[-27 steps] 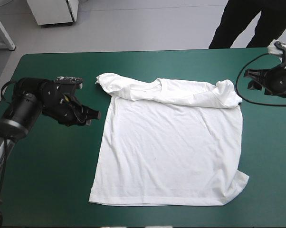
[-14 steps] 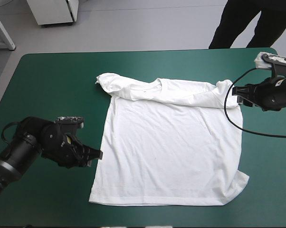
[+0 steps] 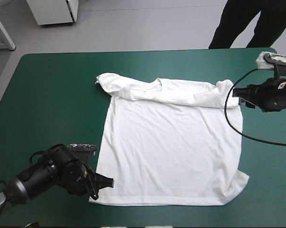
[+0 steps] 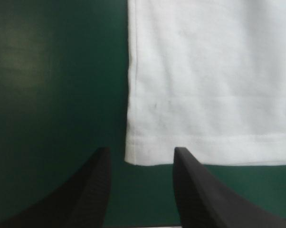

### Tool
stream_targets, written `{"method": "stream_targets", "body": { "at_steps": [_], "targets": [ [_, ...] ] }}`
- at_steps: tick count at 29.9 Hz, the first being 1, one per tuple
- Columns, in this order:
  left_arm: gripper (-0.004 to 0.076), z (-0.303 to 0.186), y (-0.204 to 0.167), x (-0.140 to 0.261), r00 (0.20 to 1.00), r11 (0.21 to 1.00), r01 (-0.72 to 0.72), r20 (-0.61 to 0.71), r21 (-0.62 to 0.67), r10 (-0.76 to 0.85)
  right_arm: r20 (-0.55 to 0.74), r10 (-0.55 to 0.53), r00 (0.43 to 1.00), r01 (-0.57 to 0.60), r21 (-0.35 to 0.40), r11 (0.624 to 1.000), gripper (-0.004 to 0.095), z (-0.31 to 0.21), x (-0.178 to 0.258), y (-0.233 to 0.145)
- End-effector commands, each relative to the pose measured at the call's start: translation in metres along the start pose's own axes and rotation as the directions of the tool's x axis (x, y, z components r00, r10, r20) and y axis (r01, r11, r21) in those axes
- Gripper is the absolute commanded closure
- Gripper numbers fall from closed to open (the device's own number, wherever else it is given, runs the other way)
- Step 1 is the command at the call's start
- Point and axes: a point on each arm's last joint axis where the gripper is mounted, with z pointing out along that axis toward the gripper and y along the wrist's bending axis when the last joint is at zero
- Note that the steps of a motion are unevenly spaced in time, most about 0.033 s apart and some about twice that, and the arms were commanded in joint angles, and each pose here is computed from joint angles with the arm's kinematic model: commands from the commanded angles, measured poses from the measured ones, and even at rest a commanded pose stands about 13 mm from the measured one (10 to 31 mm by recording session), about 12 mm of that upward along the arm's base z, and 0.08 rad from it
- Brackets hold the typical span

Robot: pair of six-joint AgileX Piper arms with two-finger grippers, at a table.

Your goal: Fold the cloth

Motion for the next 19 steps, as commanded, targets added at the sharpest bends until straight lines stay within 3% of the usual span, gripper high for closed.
{"method": "stream_targets", "body": {
  "at_steps": [1,19],
  "targets": [
    [0.0419,0.001,0.0,0.003,0.999,0.999,0.044,0.029,0.019,-0.044,0.045,-0.026,0.999,0.027,-0.027,0.999,0.0467,-0.015,0.001,0.009],
    [0.05,0.04,0.009,0.015,0.993,0.993,0.108,0.045,0.049,-0.11,0.04,-0.048,0.998,0.05,-0.041,0.998,0.0467,-0.014,0.002,0.015]
  ]
}}
